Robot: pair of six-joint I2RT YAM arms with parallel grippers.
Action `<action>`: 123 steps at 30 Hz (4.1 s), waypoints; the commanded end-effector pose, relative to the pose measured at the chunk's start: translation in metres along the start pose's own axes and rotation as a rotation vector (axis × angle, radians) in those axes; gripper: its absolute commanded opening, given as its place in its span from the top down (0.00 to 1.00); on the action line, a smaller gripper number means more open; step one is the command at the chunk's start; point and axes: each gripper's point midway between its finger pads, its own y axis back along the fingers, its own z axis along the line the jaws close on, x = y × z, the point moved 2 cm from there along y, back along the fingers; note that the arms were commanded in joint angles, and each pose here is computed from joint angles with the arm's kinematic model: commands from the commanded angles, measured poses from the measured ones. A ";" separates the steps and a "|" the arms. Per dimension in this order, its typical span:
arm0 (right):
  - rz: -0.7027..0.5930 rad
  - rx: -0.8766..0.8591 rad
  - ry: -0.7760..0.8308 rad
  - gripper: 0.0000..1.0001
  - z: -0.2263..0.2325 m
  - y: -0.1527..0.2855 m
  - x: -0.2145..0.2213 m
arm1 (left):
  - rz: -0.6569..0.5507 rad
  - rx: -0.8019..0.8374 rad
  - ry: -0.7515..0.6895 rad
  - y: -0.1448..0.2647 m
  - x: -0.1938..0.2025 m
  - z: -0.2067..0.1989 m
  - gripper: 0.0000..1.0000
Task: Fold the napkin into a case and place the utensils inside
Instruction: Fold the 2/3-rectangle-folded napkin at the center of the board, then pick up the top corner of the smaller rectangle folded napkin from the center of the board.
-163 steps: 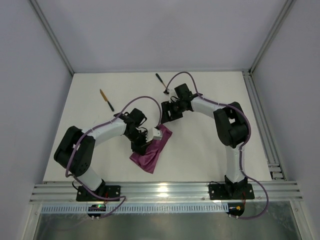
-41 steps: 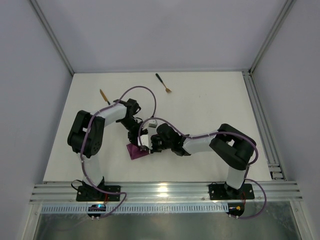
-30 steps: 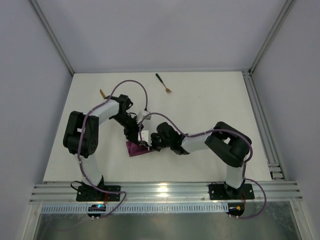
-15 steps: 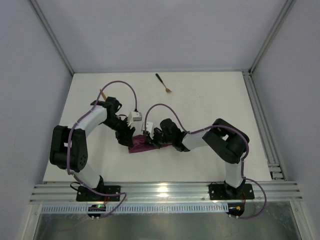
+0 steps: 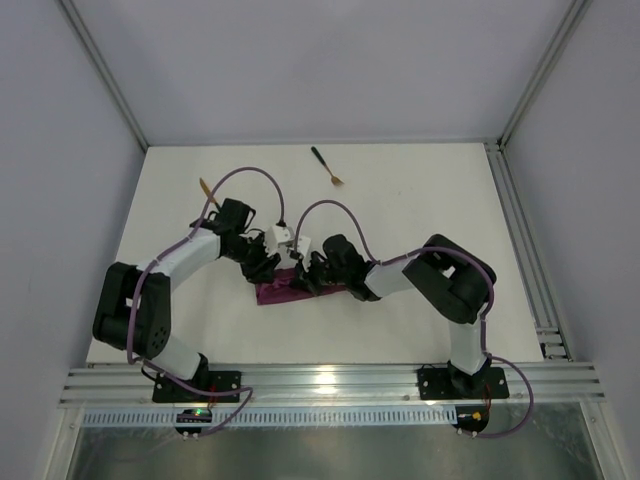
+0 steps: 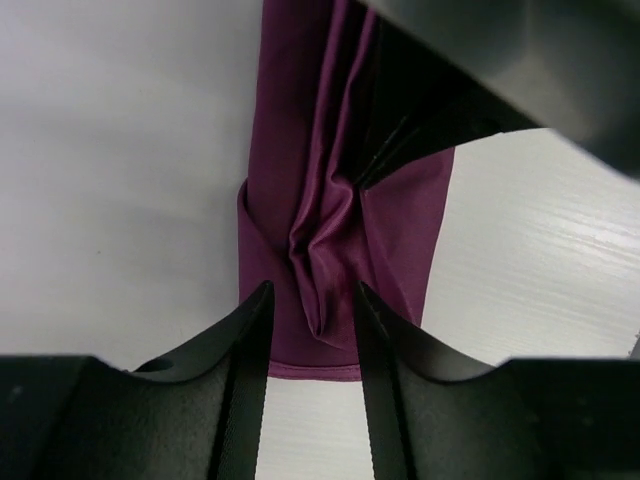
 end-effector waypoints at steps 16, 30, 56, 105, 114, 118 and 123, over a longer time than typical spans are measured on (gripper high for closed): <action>-0.059 0.005 -0.113 0.96 -0.017 -0.007 -0.011 | -0.122 0.088 0.087 0.042 -0.002 -0.014 0.50; -0.063 0.005 -0.155 0.96 -0.019 -0.009 -0.017 | 0.009 -0.189 -0.022 0.005 0.013 0.023 0.42; 0.017 -0.024 -0.290 0.92 -0.050 -0.002 -0.059 | -0.067 -0.064 0.119 0.005 -0.003 0.015 1.00; -0.020 -0.015 -0.214 0.52 -0.057 0.013 -0.095 | -0.215 0.015 0.294 0.007 -0.005 0.037 1.00; -0.098 -0.124 -0.188 0.38 -0.040 -0.015 -0.093 | -0.240 0.037 0.275 0.013 -0.012 0.030 1.00; -0.097 -0.177 -0.187 0.38 -0.033 -0.027 -0.088 | -0.235 0.043 0.279 0.012 -0.011 0.029 1.00; -0.052 -0.190 -0.209 0.40 -0.026 -0.034 -0.071 | -0.234 0.047 0.284 0.011 -0.010 0.029 1.00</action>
